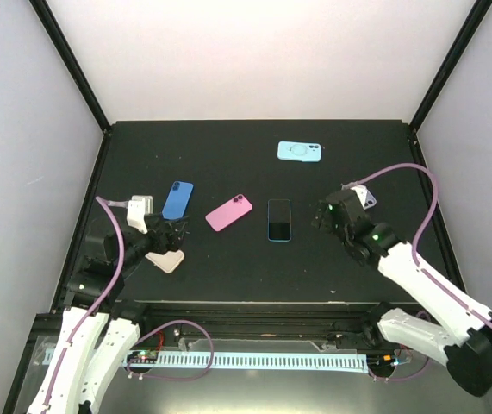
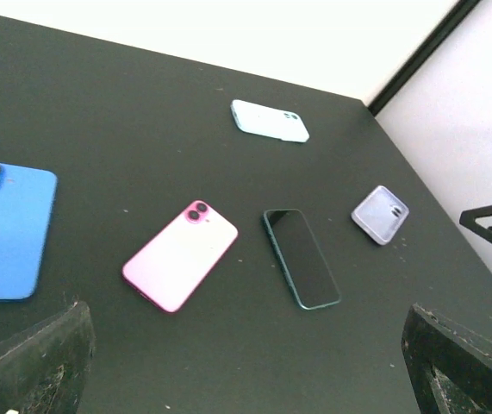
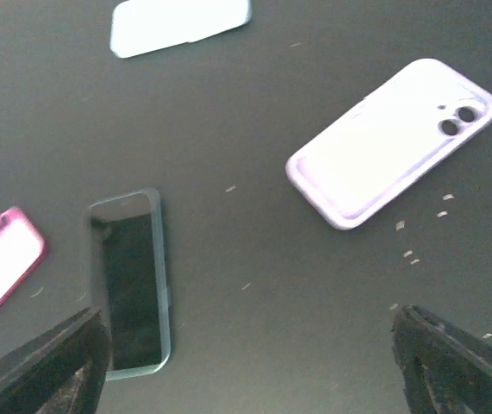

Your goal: Put the phone into the phone case

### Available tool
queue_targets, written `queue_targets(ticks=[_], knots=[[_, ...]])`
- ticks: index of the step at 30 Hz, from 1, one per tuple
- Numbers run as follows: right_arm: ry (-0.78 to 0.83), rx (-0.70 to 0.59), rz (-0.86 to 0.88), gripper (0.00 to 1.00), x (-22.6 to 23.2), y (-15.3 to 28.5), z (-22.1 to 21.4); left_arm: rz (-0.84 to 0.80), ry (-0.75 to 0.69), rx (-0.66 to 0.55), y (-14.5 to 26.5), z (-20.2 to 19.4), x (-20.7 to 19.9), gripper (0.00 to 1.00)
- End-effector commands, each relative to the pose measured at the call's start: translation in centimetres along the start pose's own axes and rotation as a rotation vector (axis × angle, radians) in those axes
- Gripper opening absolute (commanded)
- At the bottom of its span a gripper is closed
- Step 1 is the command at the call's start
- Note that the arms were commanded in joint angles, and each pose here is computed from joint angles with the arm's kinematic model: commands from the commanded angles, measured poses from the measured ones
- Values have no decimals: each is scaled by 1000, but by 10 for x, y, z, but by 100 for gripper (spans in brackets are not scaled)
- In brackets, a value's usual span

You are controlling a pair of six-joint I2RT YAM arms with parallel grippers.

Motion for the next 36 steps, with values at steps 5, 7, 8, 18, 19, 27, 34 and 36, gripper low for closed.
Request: queue_targets(ticks=[5, 7, 8, 18, 19, 27, 34, 36], knots=[[-255, 48, -139, 61, -54, -74, 31, 52, -64, -75, 9, 9, -2, 99], [-291, 56, -164, 52, -62, -85, 34, 51, -66, -81, 10, 9, -2, 99], [-302, 65, -179, 49, -65, -92, 34, 50, -67, -83, 11, 9, -2, 99], [-448, 140, -248, 38, -84, -129, 28, 43, -76, -86, 11, 9, -4, 99], [-456, 143, -254, 38, -85, -131, 27, 42, -78, -87, 11, 10, -4, 99], [-489, 197, -267, 35, -89, -151, 19, 39, -81, -89, 12, 9, -5, 99], [-496, 209, -284, 33, -92, -157, 16, 39, -85, -92, 12, 9, -5, 99], [-497, 215, -289, 31, -93, -160, 15, 38, -84, -91, 12, 9, -5, 99]])
Point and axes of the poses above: each gripper's point midway between its finger pads, its own y axis back along the fingers, its own x axis along the line the jaws close on, z = x × y, the point moved 9 cm from there along y, back along the fingers, and after that the axes turned 2 degrees about -y, right-handed, at the moved point
